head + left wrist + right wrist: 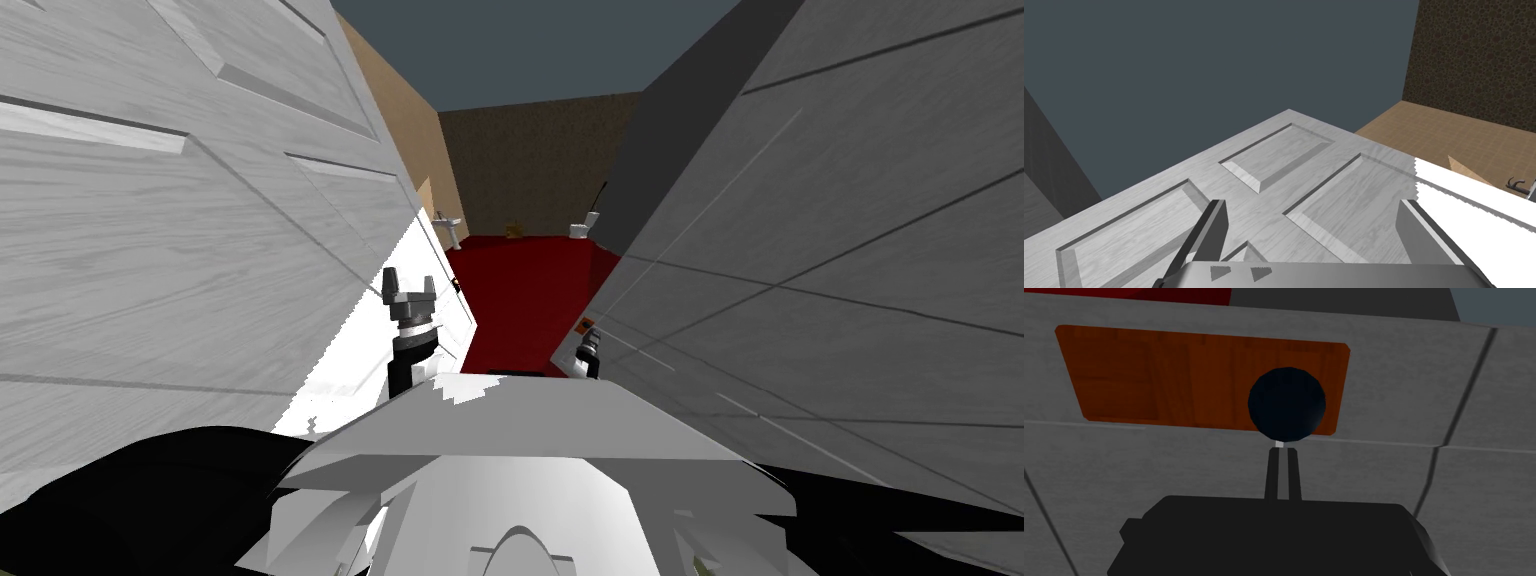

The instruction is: Push the door open

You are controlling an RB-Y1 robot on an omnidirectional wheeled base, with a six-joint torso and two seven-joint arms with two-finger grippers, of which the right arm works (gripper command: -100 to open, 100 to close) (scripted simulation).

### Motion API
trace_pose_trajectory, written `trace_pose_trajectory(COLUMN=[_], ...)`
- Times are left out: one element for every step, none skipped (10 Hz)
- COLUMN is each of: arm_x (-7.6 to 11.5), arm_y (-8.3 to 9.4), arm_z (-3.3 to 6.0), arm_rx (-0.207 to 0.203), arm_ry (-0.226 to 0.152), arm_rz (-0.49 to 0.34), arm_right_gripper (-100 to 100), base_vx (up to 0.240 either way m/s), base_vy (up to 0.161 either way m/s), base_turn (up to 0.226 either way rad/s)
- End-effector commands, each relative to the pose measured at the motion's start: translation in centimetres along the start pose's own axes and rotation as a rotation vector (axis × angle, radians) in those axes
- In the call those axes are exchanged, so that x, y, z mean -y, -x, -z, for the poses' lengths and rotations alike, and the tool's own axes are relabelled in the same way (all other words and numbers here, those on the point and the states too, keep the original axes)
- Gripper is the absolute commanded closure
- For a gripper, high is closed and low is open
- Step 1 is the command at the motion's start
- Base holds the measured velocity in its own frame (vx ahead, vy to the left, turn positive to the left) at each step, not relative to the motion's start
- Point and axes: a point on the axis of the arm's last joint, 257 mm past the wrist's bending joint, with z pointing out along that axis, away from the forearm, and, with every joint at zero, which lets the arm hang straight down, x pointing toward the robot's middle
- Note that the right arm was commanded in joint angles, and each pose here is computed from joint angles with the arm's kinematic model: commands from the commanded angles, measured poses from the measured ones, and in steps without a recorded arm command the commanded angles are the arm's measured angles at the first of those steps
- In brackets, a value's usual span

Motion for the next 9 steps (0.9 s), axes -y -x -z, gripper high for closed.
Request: trace_pose_trajectory(arm_x=[0.04,0.02,0.02,0.05,0.11,0.19,0.14,0.07,0.06], arm_y=[-0.15,-0.22,-0.33,-0.47,-0.71,-0.94,-0.8,-0.23,-0.1], arm_z=[0.09,0.13,0.2,0.29,0.46,0.62,0.59,0.54,0.53], arm_rx=[0.002,0.006,0.011,0.014,0.019,0.023,0.02,0.027,0.029], arm_ry=[-0.002,-0.002,-0.003,-0.005,-0.007,-0.011,-0.009,-0.004,-0.003], arm_rz=[-0.002,-0.004,-0.008,-0.011,-0.017,-0.023,-0.02,-0.016,-0.015], arm_right_gripper=[-100,-100,-100,-100,-100,-100,-100,-100,-100], base_vx=[-0.13,-0.154,-0.148,-0.133,-0.111,-0.126,-0.062,0.103,0.185], base_vy=[0.147,0.207,0.229,0.206,0.227,0.222,0.096,-0.053,-0.146], base_turn=[-0.016,-0.024,-0.043,-0.041,-0.033,-0.032,-0.017,0.035,0.043])
